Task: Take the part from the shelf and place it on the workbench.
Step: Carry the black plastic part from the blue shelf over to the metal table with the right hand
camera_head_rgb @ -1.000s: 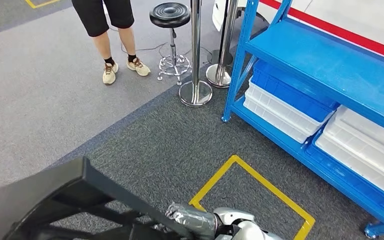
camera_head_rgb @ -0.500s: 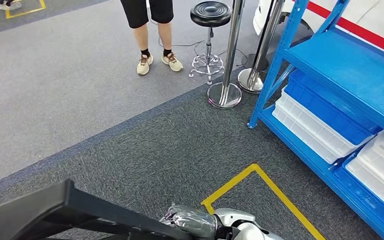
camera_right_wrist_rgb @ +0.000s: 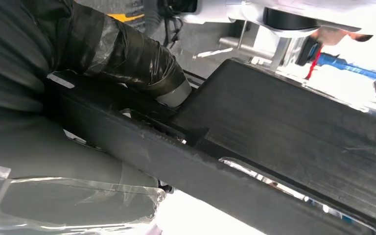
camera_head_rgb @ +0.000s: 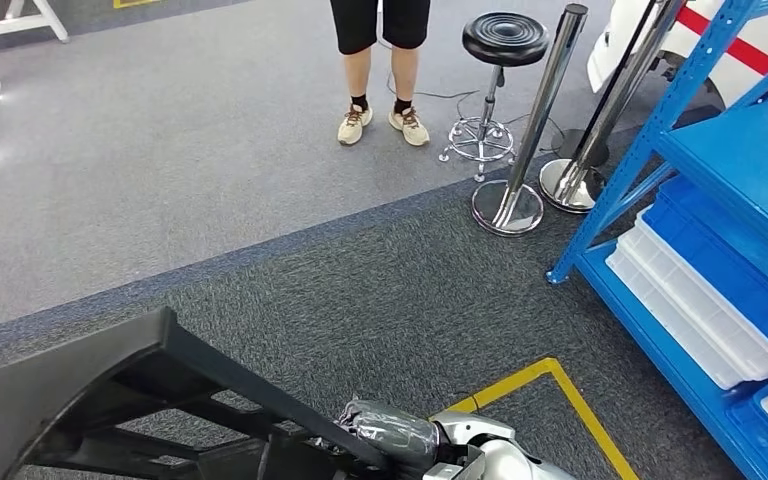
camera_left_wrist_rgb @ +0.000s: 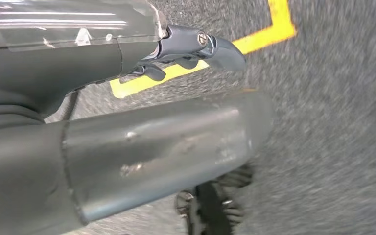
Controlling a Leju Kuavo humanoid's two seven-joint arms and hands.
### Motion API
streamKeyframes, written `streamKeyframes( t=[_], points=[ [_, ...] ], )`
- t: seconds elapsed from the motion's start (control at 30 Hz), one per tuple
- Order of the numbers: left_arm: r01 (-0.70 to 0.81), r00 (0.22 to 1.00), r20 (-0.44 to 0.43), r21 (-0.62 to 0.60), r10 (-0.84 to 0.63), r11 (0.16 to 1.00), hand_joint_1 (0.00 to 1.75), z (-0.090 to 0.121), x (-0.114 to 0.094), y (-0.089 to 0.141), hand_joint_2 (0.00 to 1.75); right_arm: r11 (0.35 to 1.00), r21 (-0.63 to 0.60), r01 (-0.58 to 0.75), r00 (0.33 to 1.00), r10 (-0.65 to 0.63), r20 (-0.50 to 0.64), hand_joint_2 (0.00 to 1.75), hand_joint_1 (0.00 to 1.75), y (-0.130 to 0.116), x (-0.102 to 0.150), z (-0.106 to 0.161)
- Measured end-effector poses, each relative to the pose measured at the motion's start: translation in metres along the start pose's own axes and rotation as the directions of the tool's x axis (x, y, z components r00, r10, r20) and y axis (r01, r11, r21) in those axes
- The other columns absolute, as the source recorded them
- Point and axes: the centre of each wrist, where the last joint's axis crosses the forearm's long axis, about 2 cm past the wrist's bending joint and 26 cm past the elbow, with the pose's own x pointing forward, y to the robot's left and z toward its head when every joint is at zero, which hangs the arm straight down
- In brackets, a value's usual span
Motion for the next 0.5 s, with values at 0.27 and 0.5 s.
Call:
streamKeyframes(
  t=[0.27,0.5],
  points=[
    [-0.033,0.999,0.009,0.022,0.033,0.999,0.00,0.0002,-0.0009,0.0053,0.00,1.000,-0.001,-0.006,1.000,0.006,0.005,1.75,1.75,-0.0020,0.0006,-0.0025],
    [-0.047,0.999,0.007,0.030,0.046,0.998,0.00,0.0006,-0.0020,0.0060,0.00,1.000,0.000,-0.009,1.000,0.009,0.004,1.75,1.75,-0.0025,0.0007,-0.0029]
  ],
)
